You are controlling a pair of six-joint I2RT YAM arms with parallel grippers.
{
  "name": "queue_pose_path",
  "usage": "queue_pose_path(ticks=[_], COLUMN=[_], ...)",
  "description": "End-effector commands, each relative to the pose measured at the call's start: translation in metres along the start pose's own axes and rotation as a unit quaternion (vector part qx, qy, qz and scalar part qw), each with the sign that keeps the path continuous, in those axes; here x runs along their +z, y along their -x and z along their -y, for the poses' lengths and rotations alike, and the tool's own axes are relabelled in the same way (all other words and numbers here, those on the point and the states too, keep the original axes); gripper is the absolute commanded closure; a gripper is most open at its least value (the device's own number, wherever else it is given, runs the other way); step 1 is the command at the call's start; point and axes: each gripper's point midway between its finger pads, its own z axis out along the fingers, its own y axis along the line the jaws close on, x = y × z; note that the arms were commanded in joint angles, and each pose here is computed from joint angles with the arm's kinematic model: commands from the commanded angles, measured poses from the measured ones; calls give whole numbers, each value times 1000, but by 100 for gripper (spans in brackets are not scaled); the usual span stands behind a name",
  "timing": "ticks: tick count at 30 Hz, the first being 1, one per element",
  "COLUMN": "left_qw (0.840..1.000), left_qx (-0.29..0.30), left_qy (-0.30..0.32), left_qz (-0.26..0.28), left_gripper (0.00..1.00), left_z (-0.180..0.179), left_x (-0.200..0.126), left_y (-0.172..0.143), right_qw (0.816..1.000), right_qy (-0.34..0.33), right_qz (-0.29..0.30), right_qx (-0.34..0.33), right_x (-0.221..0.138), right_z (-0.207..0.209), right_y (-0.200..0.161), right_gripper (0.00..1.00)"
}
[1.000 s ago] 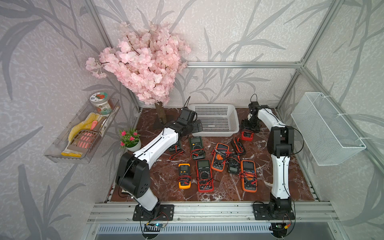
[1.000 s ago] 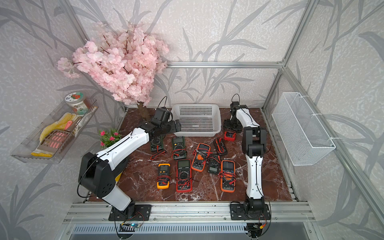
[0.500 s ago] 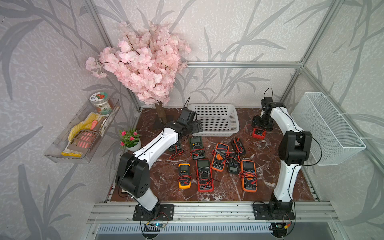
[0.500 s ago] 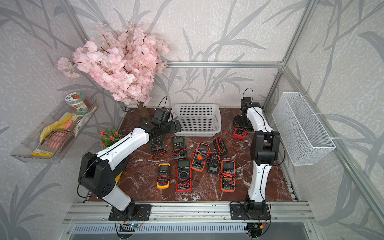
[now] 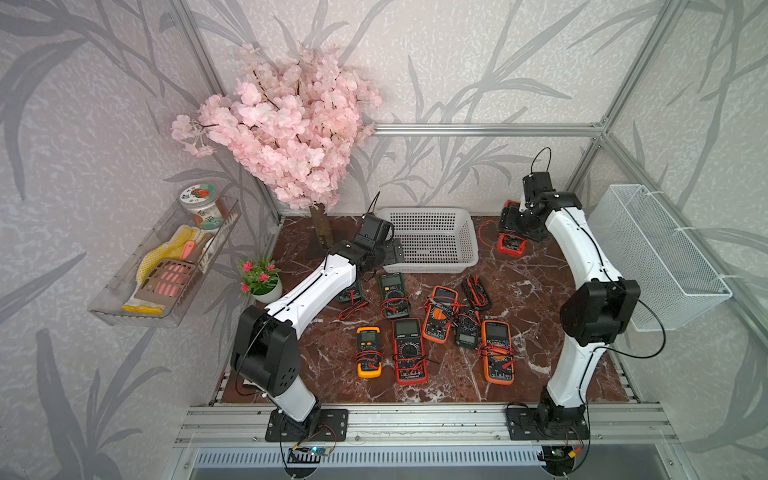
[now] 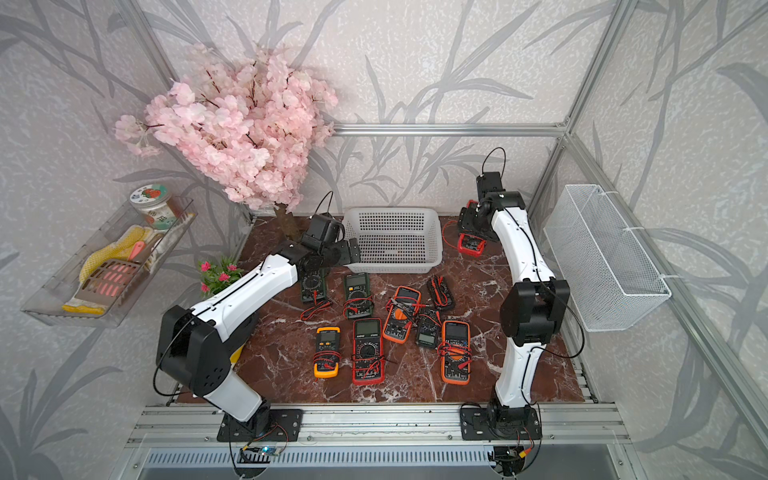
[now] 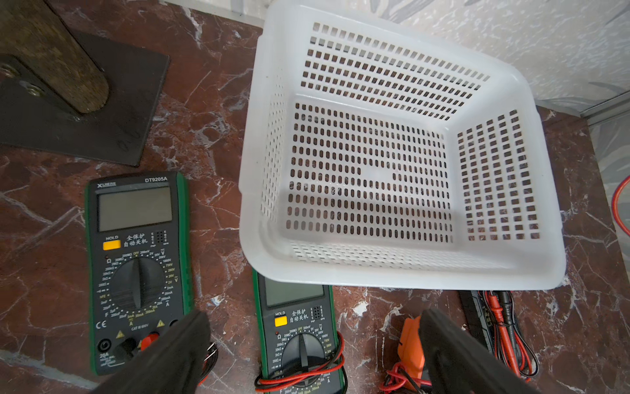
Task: Put the multimeter into the basket
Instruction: Place the multimeter in the basket.
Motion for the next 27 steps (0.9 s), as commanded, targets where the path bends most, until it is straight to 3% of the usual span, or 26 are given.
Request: queue_pose_path(ticks=[1,13,27], left_qw=[1000,1000,1000], left_qx=[5,10,10], left_qy=[6,16,22], left_qz=[17,13,6], left_gripper=[0,0,0], left_z=[3,0,-5], left_x=[-9,-8,-7], left_y=[14,15,9], right_qw=[997,992,990], right_qy=[53,73,25], right_qz=[46,30,-52], right_qx=[-29,-101,-128], right_x=[-19,31,125], right_z=[-51,-129,-123], right_y=[21,14,-35], right_gripper=[49,49,48])
